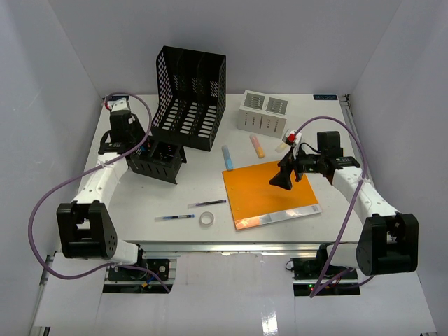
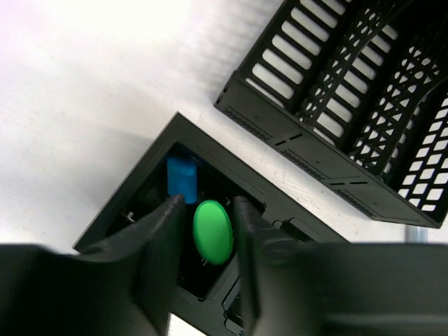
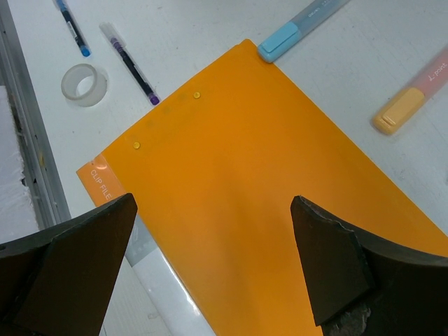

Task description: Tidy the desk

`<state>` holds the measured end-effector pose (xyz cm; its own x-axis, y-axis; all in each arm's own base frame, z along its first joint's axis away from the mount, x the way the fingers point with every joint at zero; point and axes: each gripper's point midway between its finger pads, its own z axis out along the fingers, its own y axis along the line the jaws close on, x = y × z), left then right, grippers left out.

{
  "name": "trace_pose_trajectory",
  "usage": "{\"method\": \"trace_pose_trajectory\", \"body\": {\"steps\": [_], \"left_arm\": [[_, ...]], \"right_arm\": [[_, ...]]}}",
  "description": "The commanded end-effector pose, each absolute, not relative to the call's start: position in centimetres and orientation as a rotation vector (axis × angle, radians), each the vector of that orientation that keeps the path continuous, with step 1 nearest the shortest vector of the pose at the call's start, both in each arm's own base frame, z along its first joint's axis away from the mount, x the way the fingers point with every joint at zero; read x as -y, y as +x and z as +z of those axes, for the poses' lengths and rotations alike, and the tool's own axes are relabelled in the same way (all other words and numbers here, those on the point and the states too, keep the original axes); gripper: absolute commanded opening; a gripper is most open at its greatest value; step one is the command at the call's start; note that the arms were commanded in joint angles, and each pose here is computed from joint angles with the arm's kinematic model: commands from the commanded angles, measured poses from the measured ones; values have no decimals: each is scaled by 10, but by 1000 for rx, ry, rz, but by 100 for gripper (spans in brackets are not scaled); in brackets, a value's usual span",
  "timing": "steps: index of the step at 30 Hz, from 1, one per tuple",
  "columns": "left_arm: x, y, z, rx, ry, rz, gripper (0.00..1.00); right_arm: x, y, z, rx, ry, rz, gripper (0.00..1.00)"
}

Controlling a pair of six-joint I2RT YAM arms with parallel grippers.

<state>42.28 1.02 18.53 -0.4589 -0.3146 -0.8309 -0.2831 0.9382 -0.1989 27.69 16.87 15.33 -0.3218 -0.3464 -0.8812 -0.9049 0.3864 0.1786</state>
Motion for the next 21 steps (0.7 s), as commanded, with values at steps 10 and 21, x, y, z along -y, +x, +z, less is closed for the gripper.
{"method": "trace_pose_trajectory", "body": {"steps": [10, 21], "left_arm": [[3, 399, 212, -1982, -362, -146, 86], [10, 394, 218, -1962, -318, -185, 83]], "right_arm": [[-149, 303, 140, -1983, -982, 780, 99], [-138, 309, 139, -2002, -944, 749, 99]]}}
